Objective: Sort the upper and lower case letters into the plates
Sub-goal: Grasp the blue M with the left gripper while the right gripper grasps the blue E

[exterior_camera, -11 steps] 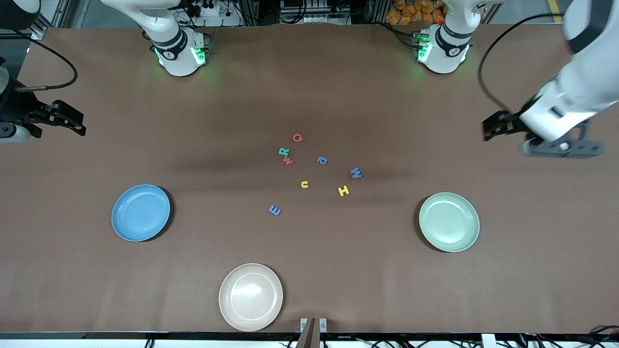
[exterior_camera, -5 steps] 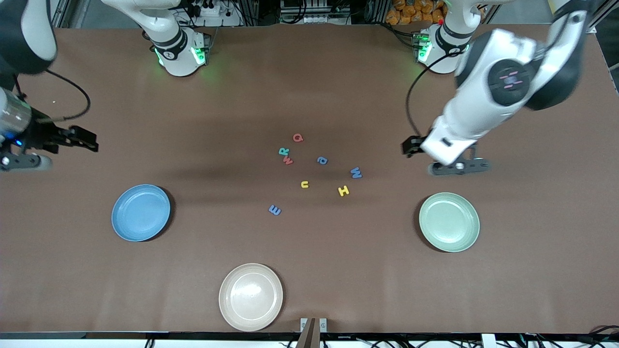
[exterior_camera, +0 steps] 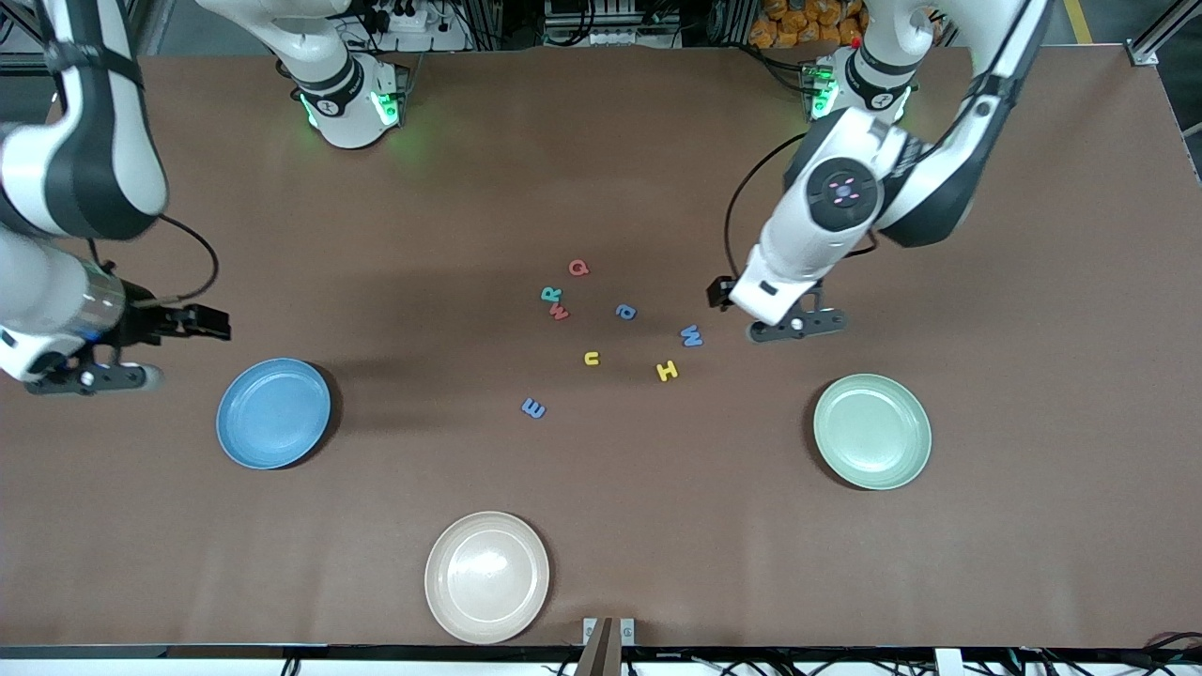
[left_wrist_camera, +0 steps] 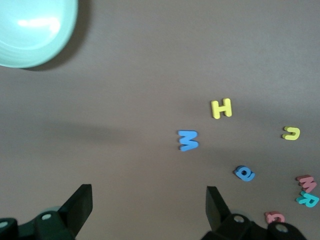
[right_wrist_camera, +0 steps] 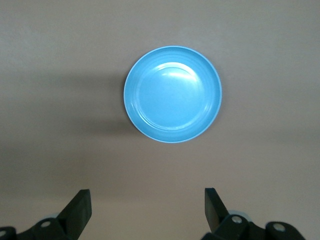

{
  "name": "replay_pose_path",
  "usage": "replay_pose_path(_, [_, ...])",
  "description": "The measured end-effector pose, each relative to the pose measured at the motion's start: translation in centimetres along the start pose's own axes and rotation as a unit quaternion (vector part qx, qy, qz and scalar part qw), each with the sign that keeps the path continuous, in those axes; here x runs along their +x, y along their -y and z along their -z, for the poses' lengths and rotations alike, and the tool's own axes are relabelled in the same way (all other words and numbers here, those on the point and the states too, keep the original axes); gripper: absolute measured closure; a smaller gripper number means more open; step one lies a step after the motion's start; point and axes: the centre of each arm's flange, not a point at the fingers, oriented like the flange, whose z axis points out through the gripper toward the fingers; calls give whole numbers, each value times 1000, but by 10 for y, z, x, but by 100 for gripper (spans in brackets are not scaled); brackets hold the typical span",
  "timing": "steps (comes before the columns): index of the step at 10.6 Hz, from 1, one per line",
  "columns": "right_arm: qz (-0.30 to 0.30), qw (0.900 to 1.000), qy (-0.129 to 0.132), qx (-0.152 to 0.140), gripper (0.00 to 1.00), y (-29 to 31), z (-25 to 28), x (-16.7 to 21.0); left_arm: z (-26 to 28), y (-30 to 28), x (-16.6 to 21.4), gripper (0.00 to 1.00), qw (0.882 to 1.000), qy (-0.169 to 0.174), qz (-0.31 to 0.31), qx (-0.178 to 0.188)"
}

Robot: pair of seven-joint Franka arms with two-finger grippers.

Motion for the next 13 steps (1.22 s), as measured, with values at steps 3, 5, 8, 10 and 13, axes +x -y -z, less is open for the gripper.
replay_pose_path(3, [51,999,-7,-5,0,52,-19,18,-53,-16,-1,0,999,-29,8,34])
replay_pose_path(5, [91,995,-33,-9,0,103,-33,32,-88,-31,-6,0,999,-29,26,30])
replay_pose_path(8, [168,985,-46,-14,0,205,-89,47,-122,-46,-14,0,998,-40,38,28])
replay_pose_path(10, [219,974,-49,-18,0,277,-123,48,-144,-46,-14,0,997,-48,42,36])
replay_pose_path(13, [275,960,-54,-21,0,336,-153,58,-172,-45,-15,0,997,-51,45,43])
